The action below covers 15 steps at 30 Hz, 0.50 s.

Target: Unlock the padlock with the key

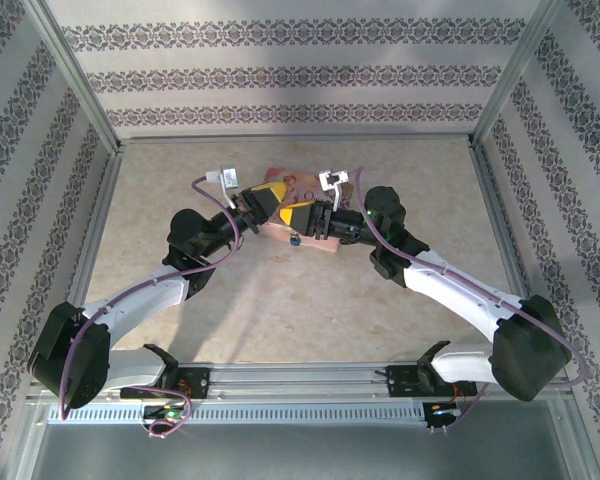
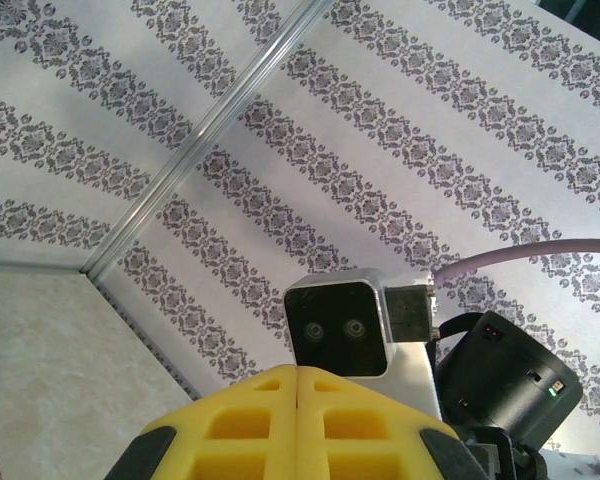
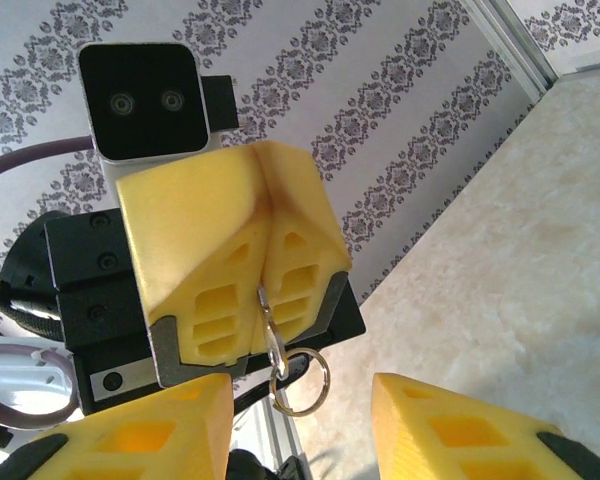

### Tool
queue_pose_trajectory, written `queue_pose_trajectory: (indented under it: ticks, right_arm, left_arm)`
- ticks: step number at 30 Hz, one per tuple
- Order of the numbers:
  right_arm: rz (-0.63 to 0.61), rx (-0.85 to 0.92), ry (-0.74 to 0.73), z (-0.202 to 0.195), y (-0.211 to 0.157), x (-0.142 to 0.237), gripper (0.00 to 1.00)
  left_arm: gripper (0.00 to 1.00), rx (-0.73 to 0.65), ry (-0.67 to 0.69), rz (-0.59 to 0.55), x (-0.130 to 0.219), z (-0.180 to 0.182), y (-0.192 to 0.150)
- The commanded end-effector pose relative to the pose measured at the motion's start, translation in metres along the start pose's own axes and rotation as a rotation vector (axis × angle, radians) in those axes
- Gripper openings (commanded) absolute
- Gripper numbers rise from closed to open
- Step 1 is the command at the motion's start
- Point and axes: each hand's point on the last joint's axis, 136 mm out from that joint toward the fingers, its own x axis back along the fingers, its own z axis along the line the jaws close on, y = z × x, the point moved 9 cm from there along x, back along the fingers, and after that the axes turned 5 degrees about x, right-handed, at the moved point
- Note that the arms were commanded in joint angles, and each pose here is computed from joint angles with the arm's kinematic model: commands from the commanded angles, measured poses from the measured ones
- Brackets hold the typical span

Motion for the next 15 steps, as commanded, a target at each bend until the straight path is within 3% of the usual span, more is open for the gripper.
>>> queue_pose_trajectory:
  ticks: [1,15]
  right_arm:
    - [-0.018,0.041,0.061,0.0129,0.0104,-0.0045,0.36]
    - [-0.025,0.044,0.081,0.0164,0.0146,-0.0072,0.23]
  left_arm:
    - [0.00,-0.019,-0.083,-0.024,-0.0052,-0.0153,0.0085]
    - [0.00,-0.015,-0.078,-0.026,-0.0041,-0.0125,0.0065]
